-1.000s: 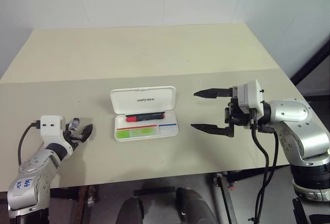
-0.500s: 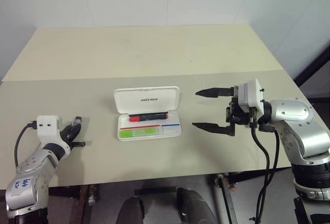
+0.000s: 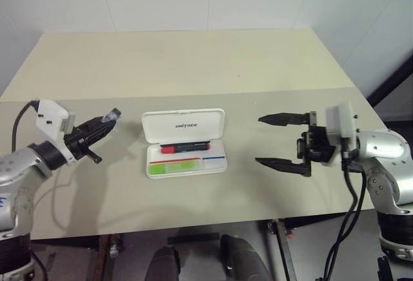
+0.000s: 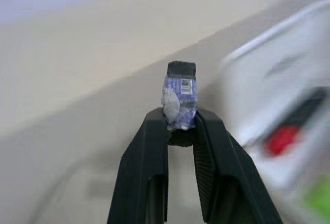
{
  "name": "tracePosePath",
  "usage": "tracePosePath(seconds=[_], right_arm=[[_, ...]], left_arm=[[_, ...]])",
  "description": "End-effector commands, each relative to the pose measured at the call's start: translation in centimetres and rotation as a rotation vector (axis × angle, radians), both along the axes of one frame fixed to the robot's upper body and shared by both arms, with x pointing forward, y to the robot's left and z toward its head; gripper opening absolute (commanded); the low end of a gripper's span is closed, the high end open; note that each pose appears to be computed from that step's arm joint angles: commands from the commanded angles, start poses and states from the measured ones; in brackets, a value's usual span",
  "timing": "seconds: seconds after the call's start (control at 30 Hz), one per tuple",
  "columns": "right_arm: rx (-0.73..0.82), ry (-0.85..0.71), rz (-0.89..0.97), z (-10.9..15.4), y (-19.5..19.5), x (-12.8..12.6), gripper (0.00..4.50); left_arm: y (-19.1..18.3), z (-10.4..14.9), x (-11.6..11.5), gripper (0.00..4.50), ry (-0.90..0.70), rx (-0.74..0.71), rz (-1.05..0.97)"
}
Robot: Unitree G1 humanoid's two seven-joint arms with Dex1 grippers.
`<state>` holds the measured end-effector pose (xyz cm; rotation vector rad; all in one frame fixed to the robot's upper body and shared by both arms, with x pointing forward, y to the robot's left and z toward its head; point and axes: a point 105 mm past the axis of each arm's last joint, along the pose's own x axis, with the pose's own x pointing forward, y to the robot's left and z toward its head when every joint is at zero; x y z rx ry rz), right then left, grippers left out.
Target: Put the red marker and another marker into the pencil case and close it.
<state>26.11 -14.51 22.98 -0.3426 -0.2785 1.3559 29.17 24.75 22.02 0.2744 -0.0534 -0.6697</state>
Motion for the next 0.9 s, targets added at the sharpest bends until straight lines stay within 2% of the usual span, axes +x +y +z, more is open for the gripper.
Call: tracePosePath(seconds=[0.03,0.13,0.37,0.53,0.7,0.9], right_arm=[[0.031,-0.005,0.013,0.8,-2.3,-0.8,4.5],[0.015,0.029,0.034,0.0,-4.0,-1.2,4.5],[0.006,0.071,0.049,-0.8,-6.9,-1.4,4.5],[0.033,0.111,0.017,-1.6,-8.4,-1.3,4.5],[0.028,0.102,-0.009,-1.9,-7.9,-0.9,4.5],[0.028,0.089,-0.031,-2.1,-7.0,-1.0,4.5]], left_arm=[[-3.2,2.4,-1.1,0.32,-0.058,0.033,-0.245],[-4.9,2.9,-1.3,0.32,-0.059,0.061,-0.374],[-8.5,2.2,-1.4,0.32,-0.035,0.108,-0.638],[-11.8,0.8,-1.4,0.32,-0.011,0.102,-0.819],[-14.1,-0.9,-0.7,0.32,0.032,0.112,-0.872],[-16.0,-3.6,0.8,0.32,0.097,0.179,-0.819]])
